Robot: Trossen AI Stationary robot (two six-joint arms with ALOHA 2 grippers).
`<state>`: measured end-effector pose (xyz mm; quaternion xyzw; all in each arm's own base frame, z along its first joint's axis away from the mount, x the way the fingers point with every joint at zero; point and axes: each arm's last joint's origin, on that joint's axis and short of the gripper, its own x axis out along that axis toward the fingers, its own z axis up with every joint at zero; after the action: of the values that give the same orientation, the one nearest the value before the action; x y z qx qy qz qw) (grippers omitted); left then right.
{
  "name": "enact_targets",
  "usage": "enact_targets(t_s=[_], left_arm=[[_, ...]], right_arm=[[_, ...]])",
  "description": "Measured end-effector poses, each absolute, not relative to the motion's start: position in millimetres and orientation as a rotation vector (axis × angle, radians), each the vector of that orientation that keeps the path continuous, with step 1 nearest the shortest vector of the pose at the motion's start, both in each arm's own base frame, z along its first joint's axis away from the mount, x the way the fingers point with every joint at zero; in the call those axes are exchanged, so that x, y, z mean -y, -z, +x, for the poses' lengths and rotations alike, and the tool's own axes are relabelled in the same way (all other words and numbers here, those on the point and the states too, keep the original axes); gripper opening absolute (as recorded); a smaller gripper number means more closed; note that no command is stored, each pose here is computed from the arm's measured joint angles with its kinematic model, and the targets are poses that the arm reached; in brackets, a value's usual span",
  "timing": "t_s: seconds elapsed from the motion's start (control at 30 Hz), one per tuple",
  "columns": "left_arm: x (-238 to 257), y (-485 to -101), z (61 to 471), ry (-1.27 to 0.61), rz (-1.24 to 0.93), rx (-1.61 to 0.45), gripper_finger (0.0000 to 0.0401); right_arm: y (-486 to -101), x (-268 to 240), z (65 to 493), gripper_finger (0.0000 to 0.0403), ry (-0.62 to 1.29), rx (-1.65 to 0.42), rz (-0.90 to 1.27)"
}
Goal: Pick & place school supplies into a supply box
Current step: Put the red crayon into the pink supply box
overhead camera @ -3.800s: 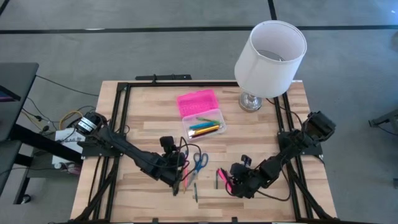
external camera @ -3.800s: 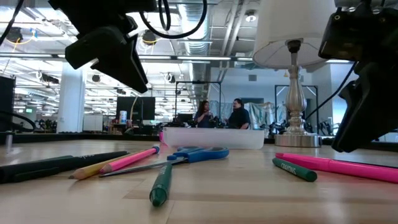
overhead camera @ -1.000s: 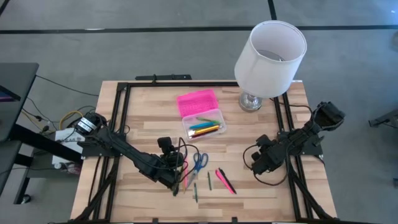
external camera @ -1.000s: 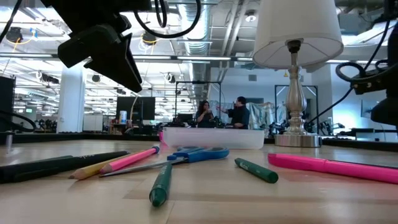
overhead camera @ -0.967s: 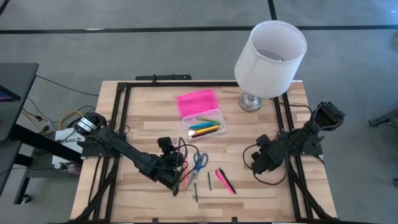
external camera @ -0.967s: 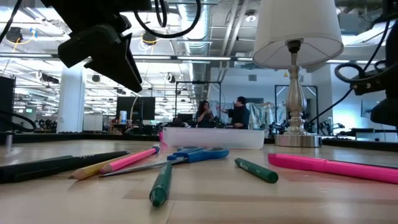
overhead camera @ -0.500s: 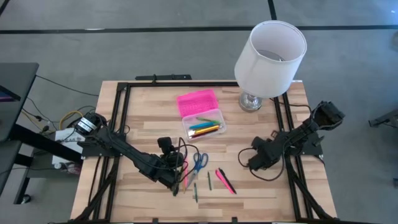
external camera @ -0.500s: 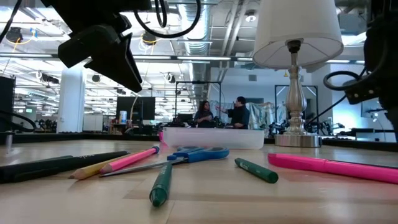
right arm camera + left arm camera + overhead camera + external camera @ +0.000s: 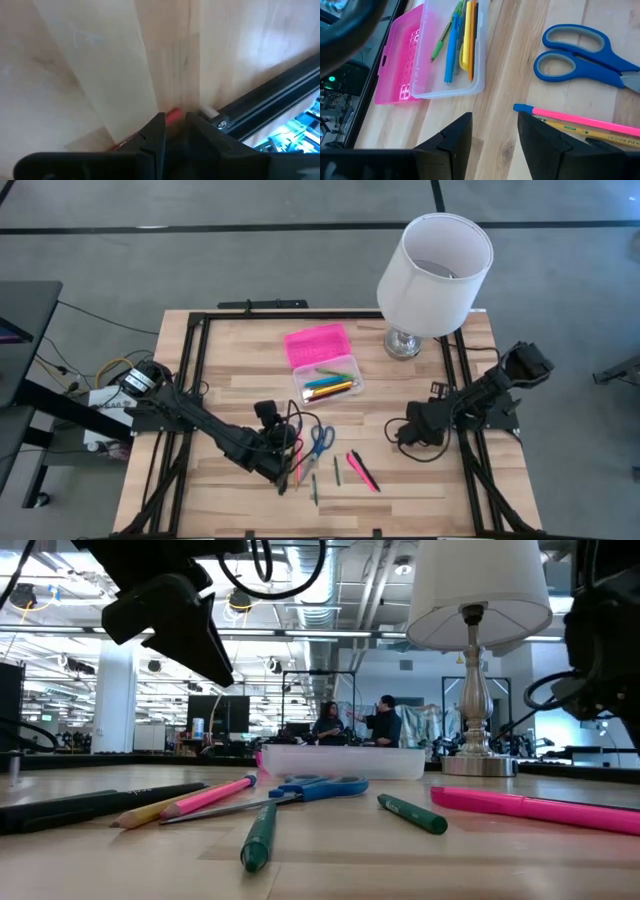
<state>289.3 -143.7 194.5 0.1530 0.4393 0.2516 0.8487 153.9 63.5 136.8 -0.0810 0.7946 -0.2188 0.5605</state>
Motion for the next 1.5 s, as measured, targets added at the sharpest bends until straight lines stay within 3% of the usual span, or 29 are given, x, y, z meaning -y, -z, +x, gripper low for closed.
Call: enact_targets(t_s=[0.53, 1.07, 1.5], left_arm=[[144, -195, 290, -0.531, 0.319, -0.924, 0.0154], [144, -195, 292, -0.527, 0.303, -0.905, 0.0154], [144, -195, 293, -0.527, 0.299, -0.901, 0.0154]], right_arm=[[-136, -35, 163, 0.007, 0.519, -1.988, 0.098], [-136, -28, 164, 0.007, 0.324, -2.071, 0.203], [-137, -18, 166, 0.007, 0.496, -2.069, 0.508]])
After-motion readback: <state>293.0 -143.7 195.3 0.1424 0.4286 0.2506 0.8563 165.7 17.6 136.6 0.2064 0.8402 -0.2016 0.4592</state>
